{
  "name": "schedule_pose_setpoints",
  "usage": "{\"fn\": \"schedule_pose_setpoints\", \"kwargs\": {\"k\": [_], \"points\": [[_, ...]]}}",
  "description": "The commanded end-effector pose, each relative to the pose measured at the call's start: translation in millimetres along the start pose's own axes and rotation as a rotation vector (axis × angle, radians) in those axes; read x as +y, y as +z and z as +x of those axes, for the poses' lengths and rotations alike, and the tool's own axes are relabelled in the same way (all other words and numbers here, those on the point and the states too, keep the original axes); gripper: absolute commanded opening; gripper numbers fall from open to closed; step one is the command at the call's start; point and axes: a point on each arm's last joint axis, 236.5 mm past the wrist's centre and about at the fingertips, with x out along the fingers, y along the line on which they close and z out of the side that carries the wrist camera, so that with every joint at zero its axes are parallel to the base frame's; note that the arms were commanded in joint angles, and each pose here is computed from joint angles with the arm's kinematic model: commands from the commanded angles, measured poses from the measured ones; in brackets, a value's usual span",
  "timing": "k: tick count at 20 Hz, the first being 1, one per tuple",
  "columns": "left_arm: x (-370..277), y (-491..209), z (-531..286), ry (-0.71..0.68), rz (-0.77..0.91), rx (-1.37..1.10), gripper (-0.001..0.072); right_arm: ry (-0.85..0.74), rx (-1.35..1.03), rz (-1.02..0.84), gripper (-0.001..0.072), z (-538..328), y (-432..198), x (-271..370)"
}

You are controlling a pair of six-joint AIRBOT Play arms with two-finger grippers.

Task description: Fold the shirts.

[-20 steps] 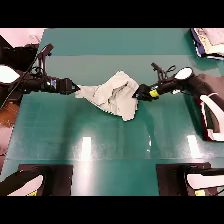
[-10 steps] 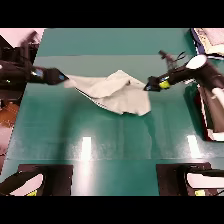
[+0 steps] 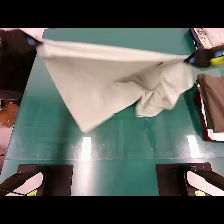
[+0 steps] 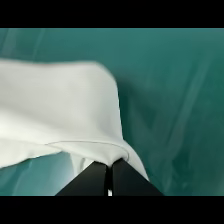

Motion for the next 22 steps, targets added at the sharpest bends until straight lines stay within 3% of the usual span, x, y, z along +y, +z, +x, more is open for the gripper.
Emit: {"fn": "schedule_pose_setpoints", "kwargs": {"k": [1,8,13,15,18,22], "points": [[-48,60,-65,-0.001,0.142,-0.162,0.0024,-0.045,-0.278,-0.099,0.0018,-89,54,29],[-164,112,-231,0.026,0.374,-0.618,0.0023,-0.08,-0.746,-0.299,0.0017,-276,83,117],[-198,107,-284,0.045,0.436,-0.75,0.0023,-0.137,-0.83,-0.285,0.0017,-312,76,119],[-171,106,-269,0.121,0.413,-0.695,0.0023,-0.147,-0.782,-0.235,0.0016,-292,73,104],[-96,80,-192,0.192,0.254,-0.465,0.0023,-0.116,-0.54,-0.162,0.0016,-217,67,76],[-1,-28,-52,0.157,0.012,0.035,0.0024,-0.071,-0.059,-0.024,0.0016,-87,34,27]]}}
